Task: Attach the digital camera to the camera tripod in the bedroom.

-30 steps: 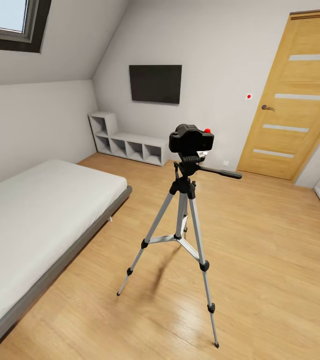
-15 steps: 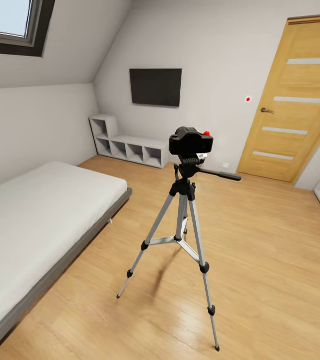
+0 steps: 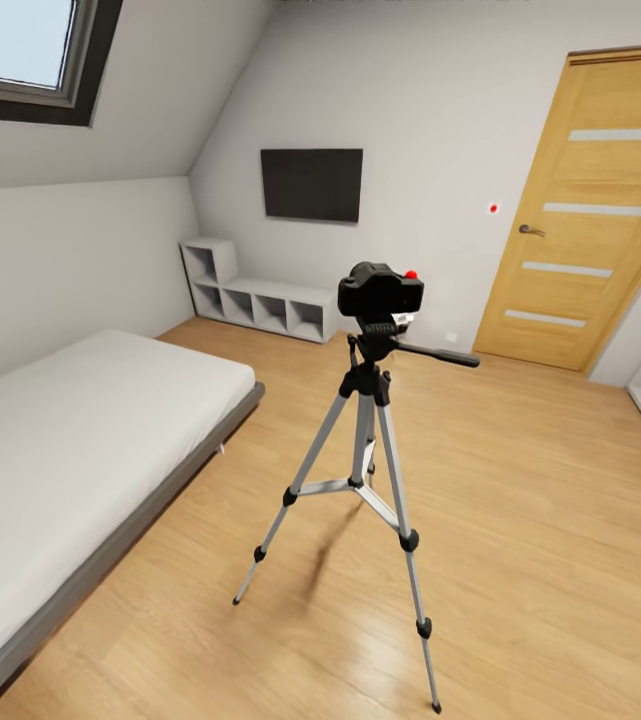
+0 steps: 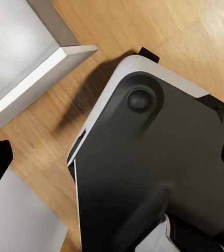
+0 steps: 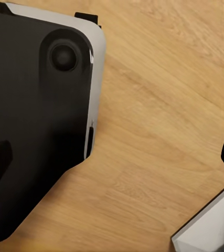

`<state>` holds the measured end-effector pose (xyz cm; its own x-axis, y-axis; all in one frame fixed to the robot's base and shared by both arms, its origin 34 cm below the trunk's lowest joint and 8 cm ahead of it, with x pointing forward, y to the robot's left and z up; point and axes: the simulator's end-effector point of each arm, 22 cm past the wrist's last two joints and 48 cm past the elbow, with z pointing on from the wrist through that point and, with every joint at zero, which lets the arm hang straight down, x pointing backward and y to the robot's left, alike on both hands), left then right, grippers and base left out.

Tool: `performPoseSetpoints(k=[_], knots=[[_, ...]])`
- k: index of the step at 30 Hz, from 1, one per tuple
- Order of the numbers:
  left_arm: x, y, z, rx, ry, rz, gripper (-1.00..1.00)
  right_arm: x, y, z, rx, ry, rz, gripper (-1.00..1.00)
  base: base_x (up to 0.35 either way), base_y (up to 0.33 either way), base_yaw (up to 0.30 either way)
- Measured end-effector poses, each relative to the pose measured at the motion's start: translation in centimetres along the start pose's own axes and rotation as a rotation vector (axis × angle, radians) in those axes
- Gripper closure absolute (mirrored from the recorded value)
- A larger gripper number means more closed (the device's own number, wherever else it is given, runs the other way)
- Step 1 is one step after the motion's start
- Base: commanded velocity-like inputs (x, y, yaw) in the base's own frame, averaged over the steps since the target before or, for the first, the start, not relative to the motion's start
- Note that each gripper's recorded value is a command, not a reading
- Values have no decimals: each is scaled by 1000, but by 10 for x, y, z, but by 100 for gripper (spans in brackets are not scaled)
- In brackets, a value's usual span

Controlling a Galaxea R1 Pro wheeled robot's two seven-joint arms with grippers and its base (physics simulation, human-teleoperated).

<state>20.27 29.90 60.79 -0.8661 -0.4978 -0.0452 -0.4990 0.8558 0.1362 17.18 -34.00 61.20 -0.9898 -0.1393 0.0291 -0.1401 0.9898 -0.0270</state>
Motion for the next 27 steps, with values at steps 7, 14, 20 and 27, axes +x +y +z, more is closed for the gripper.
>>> performPoseSetpoints(k=[7, 14, 20, 27], knots=[[-4, -1, -1, 5, -11, 2, -100, -4, -1, -1, 1, -11, 0, -100, 0, 0, 0], [-8, -4, -2, 11, -19, -1, -100, -1, 0, -2, 0, -22, -2, -100, 0, 0, 0], [-12, -5, -3, 15, -29, -1, -100, -3, 0, -2, 1, -33, -3, -100, 0, 0, 0], [-15, -8, -5, 21, -37, -4, -100, -6, 0, -3, 3, -43, -2, -100, 0, 0, 0]])
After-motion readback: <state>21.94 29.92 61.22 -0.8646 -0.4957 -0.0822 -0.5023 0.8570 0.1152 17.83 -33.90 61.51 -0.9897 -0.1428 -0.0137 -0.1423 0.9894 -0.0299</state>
